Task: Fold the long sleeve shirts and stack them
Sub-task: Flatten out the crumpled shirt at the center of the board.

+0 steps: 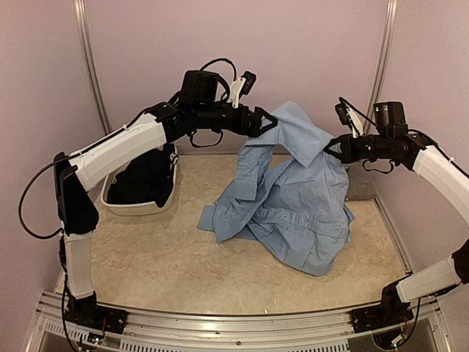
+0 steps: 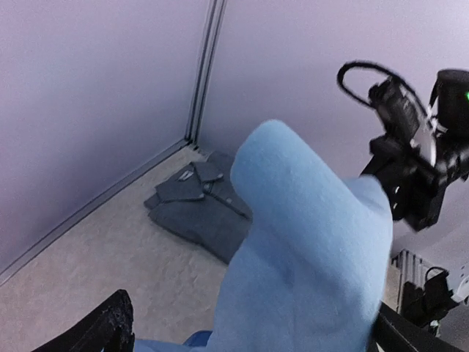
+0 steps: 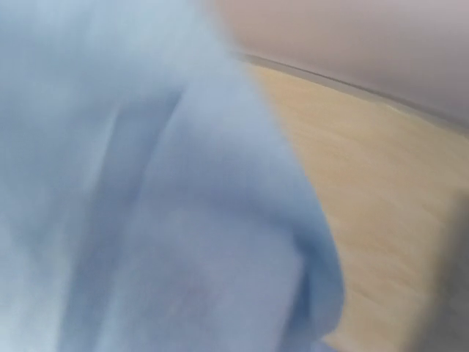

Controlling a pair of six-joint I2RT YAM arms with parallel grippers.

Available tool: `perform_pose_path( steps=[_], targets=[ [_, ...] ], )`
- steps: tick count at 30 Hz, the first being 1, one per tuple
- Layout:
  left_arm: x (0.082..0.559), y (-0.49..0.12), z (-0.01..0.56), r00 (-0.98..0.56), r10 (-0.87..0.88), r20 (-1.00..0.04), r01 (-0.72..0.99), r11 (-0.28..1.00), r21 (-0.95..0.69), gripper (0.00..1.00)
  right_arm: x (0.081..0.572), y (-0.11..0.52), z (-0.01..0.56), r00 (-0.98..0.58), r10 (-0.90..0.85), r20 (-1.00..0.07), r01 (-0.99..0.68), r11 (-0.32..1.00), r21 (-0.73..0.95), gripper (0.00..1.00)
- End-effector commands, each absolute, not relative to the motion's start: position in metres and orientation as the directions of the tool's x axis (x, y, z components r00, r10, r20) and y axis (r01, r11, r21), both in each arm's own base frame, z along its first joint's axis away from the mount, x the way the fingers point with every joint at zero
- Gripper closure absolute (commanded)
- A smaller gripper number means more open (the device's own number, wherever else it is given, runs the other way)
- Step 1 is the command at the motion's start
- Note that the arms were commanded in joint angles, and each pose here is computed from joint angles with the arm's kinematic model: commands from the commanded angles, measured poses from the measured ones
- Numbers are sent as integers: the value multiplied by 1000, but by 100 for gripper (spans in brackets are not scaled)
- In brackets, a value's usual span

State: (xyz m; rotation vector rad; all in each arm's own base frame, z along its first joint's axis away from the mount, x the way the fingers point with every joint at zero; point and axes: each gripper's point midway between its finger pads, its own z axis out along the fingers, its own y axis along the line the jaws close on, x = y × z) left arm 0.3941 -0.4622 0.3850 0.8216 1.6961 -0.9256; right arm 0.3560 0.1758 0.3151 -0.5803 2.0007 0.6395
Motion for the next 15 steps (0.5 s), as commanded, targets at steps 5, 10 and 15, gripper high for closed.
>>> perform_pose_path(
  steps=[5,10,15],
  targets=[
    [420,-391,251,-411,205,-888,694,702,-159,1,388,115,222,-695,32,-718,-330,874,358,100],
    [378,-364,198,-438,286,-852,718,683,-139,1,392,113,204,-710,15,-704,-322,883,343,100],
    [330,-375,168,-308,496,-812,836,548,18,1,394,114,190,-727,2,-687,-323,881,345,100]
  ],
)
